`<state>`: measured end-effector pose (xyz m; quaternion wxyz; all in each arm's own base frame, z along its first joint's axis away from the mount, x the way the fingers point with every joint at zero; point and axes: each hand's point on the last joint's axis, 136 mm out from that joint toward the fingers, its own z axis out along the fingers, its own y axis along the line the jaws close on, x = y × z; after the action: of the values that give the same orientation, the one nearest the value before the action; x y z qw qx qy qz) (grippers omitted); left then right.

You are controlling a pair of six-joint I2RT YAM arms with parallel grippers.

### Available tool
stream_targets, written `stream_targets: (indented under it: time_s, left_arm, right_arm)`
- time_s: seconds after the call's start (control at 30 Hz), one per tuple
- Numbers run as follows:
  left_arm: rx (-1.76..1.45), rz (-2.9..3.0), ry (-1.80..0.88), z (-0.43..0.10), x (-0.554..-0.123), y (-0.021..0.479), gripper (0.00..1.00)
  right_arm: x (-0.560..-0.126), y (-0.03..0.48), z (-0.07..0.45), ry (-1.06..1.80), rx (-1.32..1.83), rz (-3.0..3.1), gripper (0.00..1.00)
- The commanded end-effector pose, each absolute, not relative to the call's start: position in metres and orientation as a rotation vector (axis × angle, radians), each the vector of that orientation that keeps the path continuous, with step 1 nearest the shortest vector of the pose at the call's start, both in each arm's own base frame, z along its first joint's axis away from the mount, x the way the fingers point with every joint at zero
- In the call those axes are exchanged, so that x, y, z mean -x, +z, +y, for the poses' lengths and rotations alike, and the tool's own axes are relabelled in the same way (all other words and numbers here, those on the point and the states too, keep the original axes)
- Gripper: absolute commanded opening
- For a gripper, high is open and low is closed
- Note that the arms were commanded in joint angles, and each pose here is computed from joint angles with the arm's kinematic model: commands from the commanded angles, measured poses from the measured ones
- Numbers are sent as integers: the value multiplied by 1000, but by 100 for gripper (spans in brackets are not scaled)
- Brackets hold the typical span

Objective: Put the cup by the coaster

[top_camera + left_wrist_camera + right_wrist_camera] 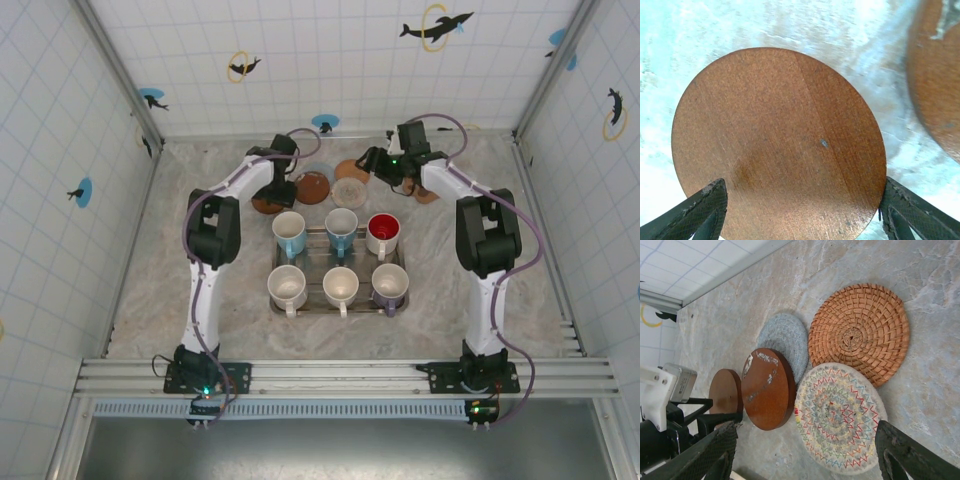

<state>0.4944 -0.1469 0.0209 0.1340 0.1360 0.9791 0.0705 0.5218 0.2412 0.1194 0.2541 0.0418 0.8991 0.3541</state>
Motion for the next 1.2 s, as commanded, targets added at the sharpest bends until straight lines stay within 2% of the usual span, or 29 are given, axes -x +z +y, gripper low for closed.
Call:
stream_targets:
  time_s: [0.0, 0.53, 0.73, 0.8, 0.97, 1.17]
  left_arm:
    - [-358, 2880, 253, -124, -490, 7, 78]
    - [-313, 2795, 225, -96, -526, 19, 75]
    - [-295, 2667, 150, -108, -553, 66, 76]
    - [-279, 2599, 114, -112, -558, 101, 77]
    - [-250, 2536, 40, -115, -542, 143, 78]
    - [-154, 2624, -2, -105, -493, 128, 78]
  right_arm:
    - [-516, 156, 250, 982, -74, 2375, 74]
    - [-508, 169, 275, 941, -21, 2396, 74]
    - [-503, 181, 281, 927, 4, 2390, 74]
    - [-501, 185, 282, 921, 13, 2388, 74]
    - [-497, 193, 285, 911, 33, 2380, 74]
    - [-497, 195, 291, 916, 60, 2395, 74]
